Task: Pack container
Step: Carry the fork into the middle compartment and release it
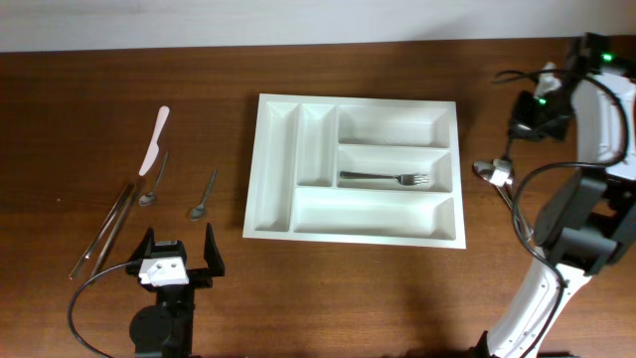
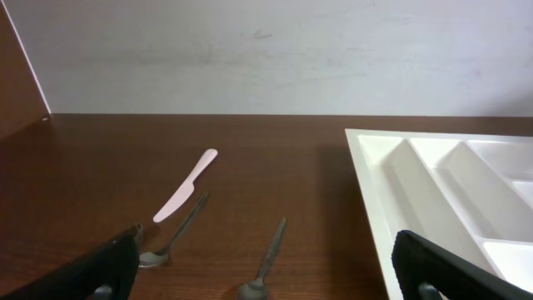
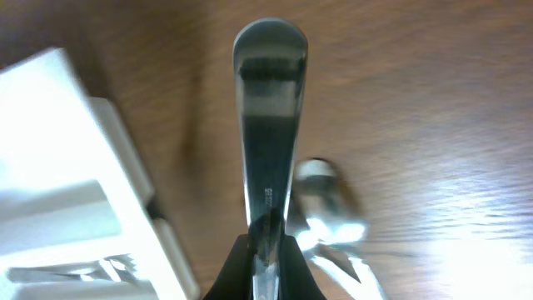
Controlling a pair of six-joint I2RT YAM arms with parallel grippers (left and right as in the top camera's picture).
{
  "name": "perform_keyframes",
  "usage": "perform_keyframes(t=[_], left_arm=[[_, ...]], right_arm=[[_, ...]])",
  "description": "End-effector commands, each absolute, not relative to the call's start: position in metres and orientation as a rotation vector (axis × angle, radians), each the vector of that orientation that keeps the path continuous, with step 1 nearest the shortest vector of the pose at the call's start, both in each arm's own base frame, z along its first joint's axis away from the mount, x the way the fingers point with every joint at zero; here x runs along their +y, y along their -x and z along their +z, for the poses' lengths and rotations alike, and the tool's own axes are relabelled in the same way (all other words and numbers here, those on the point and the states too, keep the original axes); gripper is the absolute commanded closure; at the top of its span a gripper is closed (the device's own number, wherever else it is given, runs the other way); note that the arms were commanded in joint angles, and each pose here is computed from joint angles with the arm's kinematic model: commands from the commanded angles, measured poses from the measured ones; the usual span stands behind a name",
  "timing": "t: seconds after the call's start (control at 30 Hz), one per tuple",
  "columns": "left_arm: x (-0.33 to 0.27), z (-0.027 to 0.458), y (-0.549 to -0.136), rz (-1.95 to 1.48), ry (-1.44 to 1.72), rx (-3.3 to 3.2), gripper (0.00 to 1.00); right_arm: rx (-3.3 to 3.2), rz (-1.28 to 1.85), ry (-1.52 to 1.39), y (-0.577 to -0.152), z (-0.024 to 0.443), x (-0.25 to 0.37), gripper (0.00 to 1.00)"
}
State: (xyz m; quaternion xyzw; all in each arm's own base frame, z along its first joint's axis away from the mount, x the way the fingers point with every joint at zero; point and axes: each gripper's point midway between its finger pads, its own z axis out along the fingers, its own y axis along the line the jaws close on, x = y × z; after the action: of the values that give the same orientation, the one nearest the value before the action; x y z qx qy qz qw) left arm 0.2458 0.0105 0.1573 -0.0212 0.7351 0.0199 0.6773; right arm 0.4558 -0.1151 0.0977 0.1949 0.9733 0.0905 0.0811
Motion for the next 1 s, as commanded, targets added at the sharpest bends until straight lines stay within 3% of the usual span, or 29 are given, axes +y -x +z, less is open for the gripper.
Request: perform_keyframes(t=[0.0, 0.5, 0.97], left_arm=[[0.008, 0.157, -0.246, 0.030, 0.038, 1.648, 0.01], [0.008, 0.157, -0.246, 0.030, 0.038, 1.648, 0.01], [0.008, 0.157, -0.246, 0.030, 0.038, 1.648, 0.01]], right_arm=[[2.878, 0.232, -0.664, -0.468, 0.103, -0.094, 0.96], [2.694, -0.113, -1.205, -0.468, 0.102, -0.013, 0.96], [2.418, -0.284, -1.704, -0.429, 0.103, 0.044, 0.96]])
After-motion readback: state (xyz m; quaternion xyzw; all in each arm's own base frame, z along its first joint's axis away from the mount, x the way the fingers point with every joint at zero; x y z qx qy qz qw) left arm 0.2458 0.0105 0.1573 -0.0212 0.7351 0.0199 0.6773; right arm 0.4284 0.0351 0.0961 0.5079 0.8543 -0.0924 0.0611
